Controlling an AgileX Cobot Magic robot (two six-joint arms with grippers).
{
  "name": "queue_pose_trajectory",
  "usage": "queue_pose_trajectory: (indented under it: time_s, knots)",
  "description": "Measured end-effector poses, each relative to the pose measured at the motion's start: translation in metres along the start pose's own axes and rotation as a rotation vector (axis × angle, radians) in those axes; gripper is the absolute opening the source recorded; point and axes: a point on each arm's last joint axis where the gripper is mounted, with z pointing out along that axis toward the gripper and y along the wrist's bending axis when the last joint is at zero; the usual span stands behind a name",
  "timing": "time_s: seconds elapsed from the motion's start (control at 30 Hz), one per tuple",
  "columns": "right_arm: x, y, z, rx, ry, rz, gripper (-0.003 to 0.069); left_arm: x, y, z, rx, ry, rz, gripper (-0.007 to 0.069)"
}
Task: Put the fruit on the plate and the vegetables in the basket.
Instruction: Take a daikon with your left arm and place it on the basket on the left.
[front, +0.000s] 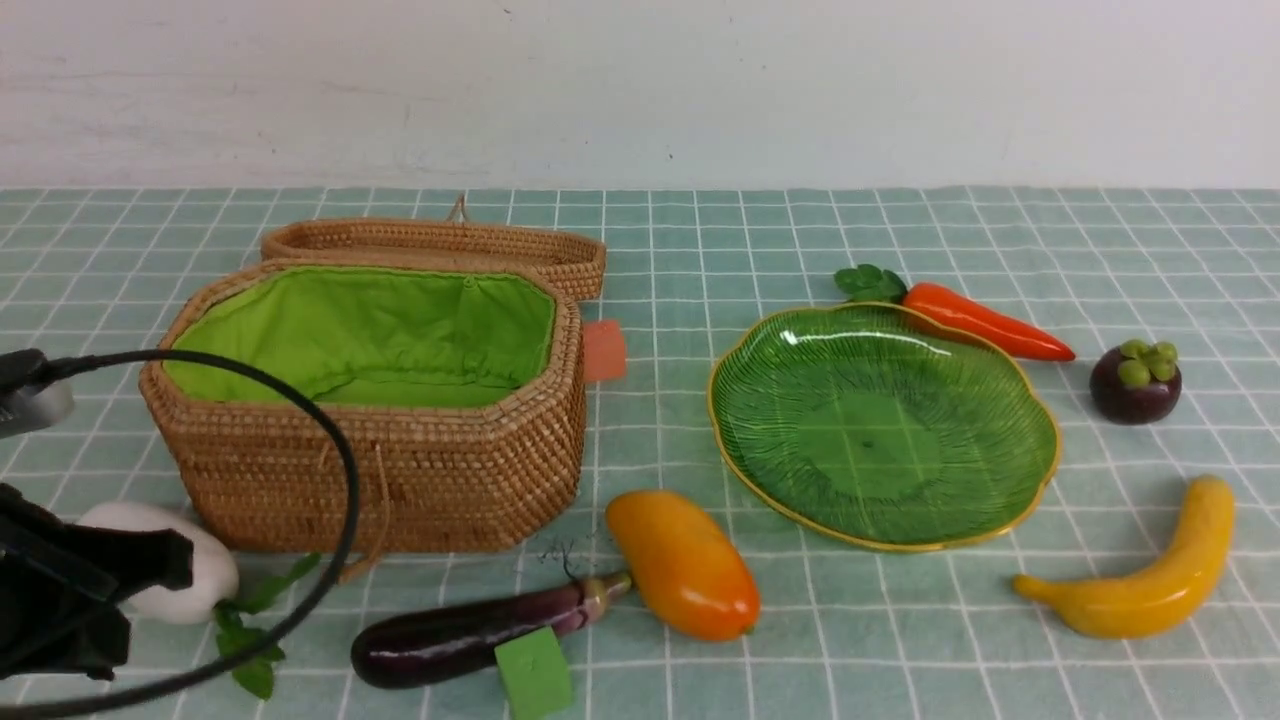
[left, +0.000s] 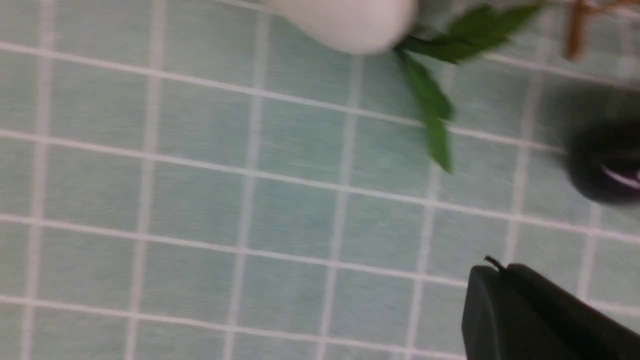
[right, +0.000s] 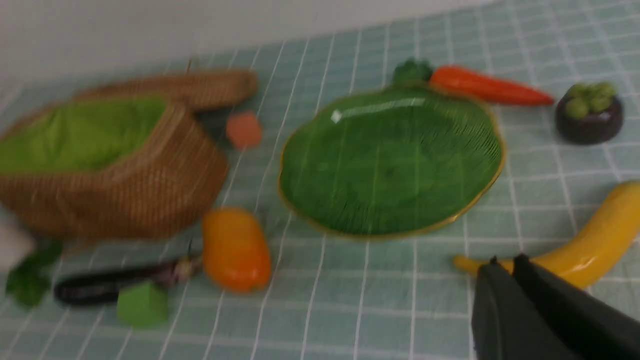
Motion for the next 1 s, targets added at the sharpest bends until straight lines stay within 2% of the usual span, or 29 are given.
queue_pose_trajectory:
  time_s: [0.07,0.13,0.27,0.4,0.53,0.6,0.63,0.77,0.8,0.87,0.93,1.0]
  knots:
    - [-0.007,0.007,0.0,-0.037,0.067,-0.052,0.0042,-0.009,0.01,-0.002,-0.025,-0.02,-0.059,-0.0013]
    - [-0.015,0.019,0.0,-0.113,0.114,-0.121,0.0043,-0.025,0.031,-0.012,-0.042,-0.084,-0.189,-0.0013]
    - [-0.018,0.029,0.002,-0.195,0.114,-0.188,0.0045,-0.04,0.06,-0.014,0.008,-0.137,-0.395,-0.0013]
    - [-0.021,0.032,0.002,-0.223,0.075,-0.216,0.0047,-0.051,0.064,0.005,0.082,-0.124,-0.43,-0.0012]
    - [-0.023,0.031,0.002,-0.221,0.057,-0.23,0.005,-0.065,0.064,0.023,0.139,-0.167,-0.495,0.0046]
    - [-0.024,0.032,0.002,-0.22,0.048,-0.237,0.0054,-0.071,0.068,0.039,0.142,-0.171,-0.536,0.0153]
    - [-0.024,0.032,0.002,-0.221,0.047,-0.237,0.0055,-0.072,0.069,0.042,0.141,-0.166,-0.542,0.0176]
    - [-0.027,0.034,0.002,-0.237,0.012,-0.235,0.0057,-0.075,0.075,0.075,0.133,-0.107,-0.607,0.0419]
    - [-0.027,0.034,0.002,-0.239,0.008,-0.234,0.0057,-0.075,0.076,0.077,0.13,-0.102,-0.611,0.044]
    - [-0.029,0.036,0.001,-0.259,-0.015,-0.226,0.006,-0.078,0.08,0.093,0.124,-0.107,-0.663,0.0551]
    - [-0.03,0.037,0.001,-0.267,-0.028,-0.224,0.0062,-0.079,0.083,0.105,0.118,-0.1,-0.698,0.0598]
    - [-0.031,0.037,0.001,-0.271,-0.036,-0.223,0.0064,-0.077,0.085,0.117,0.107,-0.076,-0.716,0.0613]
